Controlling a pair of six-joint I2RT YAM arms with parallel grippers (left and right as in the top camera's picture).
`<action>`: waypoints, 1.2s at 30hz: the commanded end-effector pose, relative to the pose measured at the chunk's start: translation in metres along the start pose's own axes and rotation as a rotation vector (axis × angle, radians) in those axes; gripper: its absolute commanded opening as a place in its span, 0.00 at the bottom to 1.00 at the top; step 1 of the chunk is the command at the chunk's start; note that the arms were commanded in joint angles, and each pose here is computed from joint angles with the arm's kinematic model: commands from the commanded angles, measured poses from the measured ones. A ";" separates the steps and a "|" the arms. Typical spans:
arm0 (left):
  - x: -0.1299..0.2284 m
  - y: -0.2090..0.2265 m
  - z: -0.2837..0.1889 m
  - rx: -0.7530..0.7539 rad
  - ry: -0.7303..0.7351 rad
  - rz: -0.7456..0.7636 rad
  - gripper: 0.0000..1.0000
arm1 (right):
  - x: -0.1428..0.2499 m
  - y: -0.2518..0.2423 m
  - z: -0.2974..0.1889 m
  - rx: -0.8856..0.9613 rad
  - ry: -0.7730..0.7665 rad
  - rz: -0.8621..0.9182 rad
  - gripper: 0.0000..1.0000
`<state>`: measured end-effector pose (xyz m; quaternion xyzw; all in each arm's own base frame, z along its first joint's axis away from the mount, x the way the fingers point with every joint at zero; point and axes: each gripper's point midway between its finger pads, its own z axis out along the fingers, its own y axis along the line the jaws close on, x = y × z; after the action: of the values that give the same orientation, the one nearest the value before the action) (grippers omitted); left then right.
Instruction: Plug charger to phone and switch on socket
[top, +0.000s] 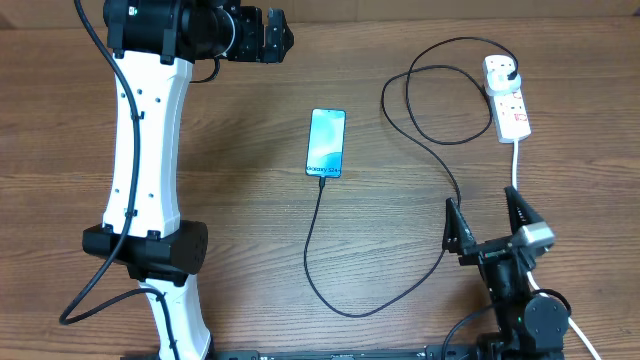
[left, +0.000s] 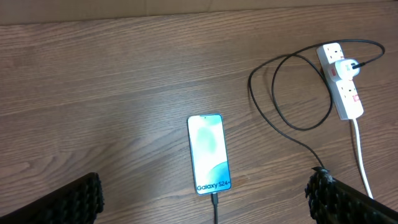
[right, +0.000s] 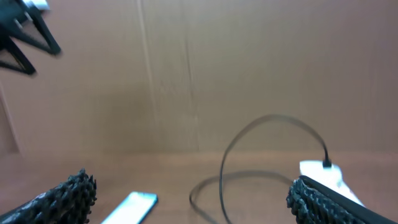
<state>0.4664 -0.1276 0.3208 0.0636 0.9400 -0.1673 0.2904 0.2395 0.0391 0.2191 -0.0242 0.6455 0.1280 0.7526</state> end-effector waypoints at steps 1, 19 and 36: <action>-0.001 0.000 0.003 -0.002 0.000 -0.002 1.00 | 0.013 -0.001 -0.001 0.005 0.041 0.002 1.00; -0.001 0.000 0.003 -0.002 0.000 -0.002 1.00 | 0.046 -0.006 -0.004 0.027 0.177 0.025 1.00; -0.001 0.000 0.003 -0.002 0.000 -0.002 1.00 | 0.047 -0.007 -0.005 0.034 0.180 0.025 1.00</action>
<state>0.4663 -0.1277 0.3208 0.0637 0.9400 -0.1675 0.2904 0.2428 0.0394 0.1737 -0.0165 0.7135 0.1259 0.6891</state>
